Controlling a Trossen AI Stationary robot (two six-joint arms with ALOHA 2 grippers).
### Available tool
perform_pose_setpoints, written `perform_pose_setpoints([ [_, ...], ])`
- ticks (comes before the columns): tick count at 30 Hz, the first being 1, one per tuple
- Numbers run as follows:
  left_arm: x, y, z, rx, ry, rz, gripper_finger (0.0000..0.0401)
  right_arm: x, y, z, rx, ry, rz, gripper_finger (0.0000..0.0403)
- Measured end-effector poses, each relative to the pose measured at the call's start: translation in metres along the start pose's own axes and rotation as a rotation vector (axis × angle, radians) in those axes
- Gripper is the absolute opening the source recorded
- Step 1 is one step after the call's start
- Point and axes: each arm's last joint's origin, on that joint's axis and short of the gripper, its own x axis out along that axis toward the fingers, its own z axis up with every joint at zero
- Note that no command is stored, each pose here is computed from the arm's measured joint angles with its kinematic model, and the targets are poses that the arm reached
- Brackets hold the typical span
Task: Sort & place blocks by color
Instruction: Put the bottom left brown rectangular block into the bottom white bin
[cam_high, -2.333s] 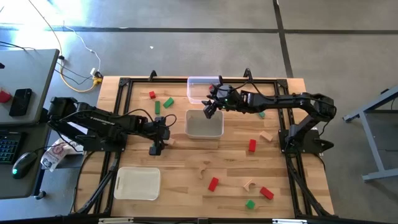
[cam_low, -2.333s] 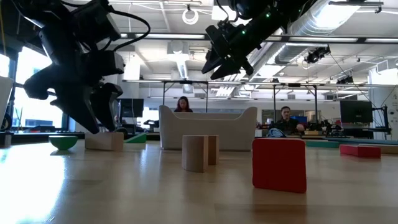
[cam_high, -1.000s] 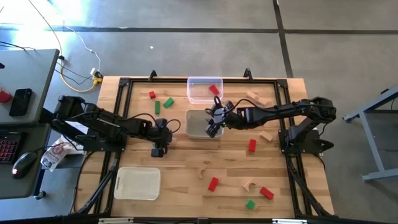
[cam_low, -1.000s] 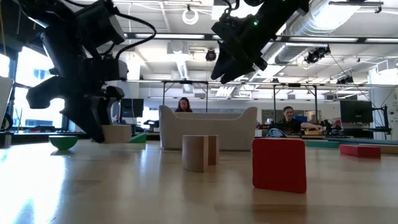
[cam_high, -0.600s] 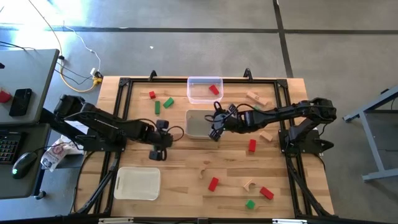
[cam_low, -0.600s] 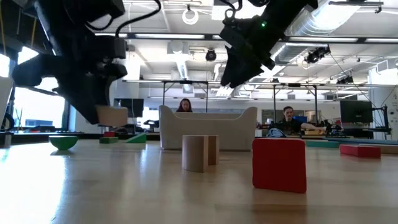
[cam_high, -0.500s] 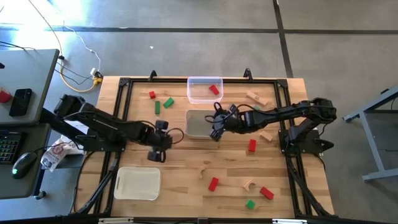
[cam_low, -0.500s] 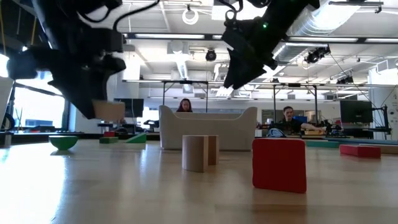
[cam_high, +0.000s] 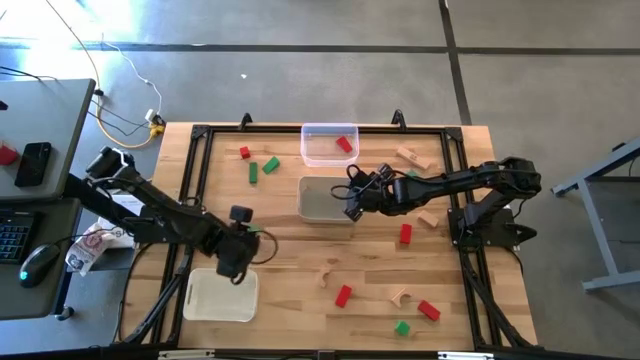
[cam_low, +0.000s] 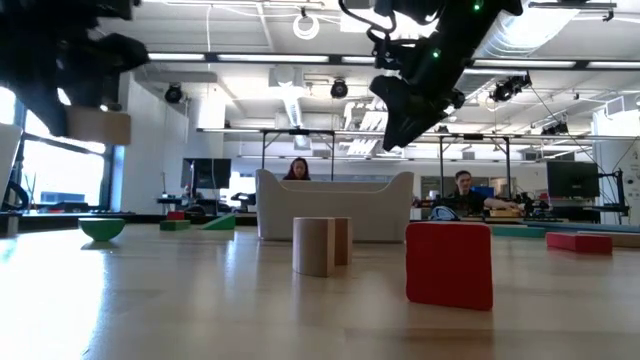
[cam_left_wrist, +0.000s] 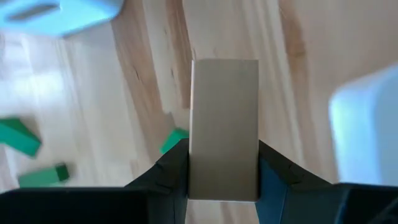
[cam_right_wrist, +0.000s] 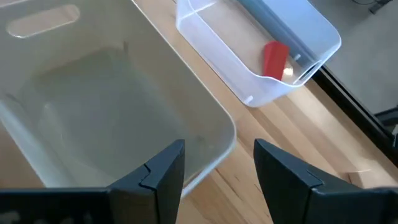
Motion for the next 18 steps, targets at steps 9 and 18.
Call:
perform_pose_setpoints([
  [9,-0.040,-0.021,-0.021,-0.206,-0.163,-0.148,0.0105,0.000,-0.005,-0.002,0.014,-0.013,-0.093,0.0179],
  [18,-0.047,-0.047,-0.033,-0.282,-0.164,-0.210,0.0106,0.007,-0.018,0.003,0.145,-0.059,-0.216,0.0179],
])
